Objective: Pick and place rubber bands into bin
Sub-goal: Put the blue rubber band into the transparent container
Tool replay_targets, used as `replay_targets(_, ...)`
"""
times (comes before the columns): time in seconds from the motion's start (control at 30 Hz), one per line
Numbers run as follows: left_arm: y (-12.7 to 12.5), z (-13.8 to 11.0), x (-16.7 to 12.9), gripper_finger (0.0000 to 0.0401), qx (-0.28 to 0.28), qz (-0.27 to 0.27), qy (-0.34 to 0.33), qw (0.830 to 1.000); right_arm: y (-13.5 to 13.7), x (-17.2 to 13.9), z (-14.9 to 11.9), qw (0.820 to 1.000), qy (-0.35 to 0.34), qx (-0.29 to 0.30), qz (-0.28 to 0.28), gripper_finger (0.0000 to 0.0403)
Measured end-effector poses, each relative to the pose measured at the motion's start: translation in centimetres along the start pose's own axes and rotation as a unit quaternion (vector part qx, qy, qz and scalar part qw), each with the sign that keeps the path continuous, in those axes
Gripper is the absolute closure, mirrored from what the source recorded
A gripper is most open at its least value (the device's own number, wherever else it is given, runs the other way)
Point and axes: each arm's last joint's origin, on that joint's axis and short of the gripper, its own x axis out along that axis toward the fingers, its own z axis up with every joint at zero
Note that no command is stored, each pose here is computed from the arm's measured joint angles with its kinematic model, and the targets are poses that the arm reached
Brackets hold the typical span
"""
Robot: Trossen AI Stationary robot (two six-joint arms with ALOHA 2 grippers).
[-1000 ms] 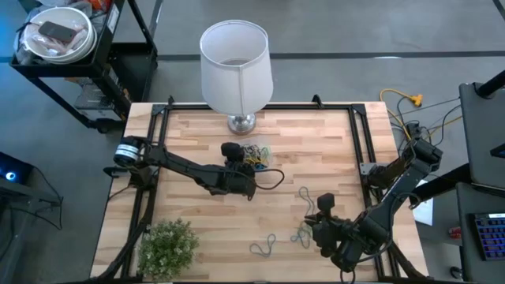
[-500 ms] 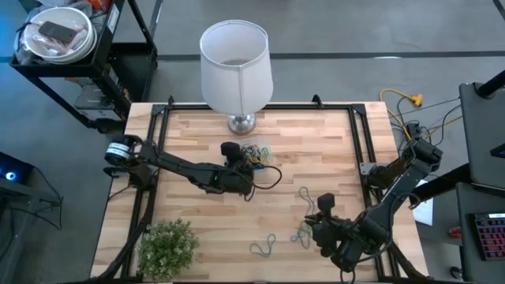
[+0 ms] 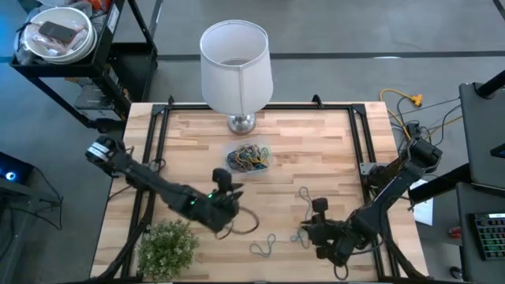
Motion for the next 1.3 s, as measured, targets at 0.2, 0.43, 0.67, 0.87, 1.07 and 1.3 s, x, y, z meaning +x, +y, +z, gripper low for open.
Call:
replay_targets(0.2, -1.3, 0.0, -3.8, 0.0283, 0.016, -0.031, -0.050, 0.998, -1.4, 2.5, -2.7, 0.994, 0.081, 0.067, 0.014, 0.0351)
replay_targets(0.43, -2.4, -0.5, -5.2, 0.0283, 0.034, -0.047, -0.067, 0.996, -1.4, 3.4, -3.0, 0.981, 0.125, 0.109, 0.101, 0.0351)
replay_targets(0.67, -2.5, -1.0, -5.0, 0.0283, 0.039, -0.031, -0.060, 0.997, -0.6, 3.3, -2.5, 0.975, 0.108, 0.124, 0.151, 0.0351)
replay_targets(0.87, -2.5, -1.1, -5.0, 0.0283, 0.036, -0.031, -0.060, 0.997, -0.3, 3.9, -2.9, 0.973, 0.091, 0.134, 0.163, 0.0351)
replay_targets(1.07, -2.5, -1.1, -5.0, 0.0283, 0.029, -0.030, -0.059, 0.997, 0.6, 5.2, -3.6, 0.972, 0.115, 0.124, 0.165, 0.0351)
replay_targets(1.3, -2.5, -1.1, -5.0, 0.0283, 0.028, -0.030, -0.059, 0.997, 0.9, 5.5, -3.3, 0.974, 0.107, 0.103, 0.171, 0.0351)
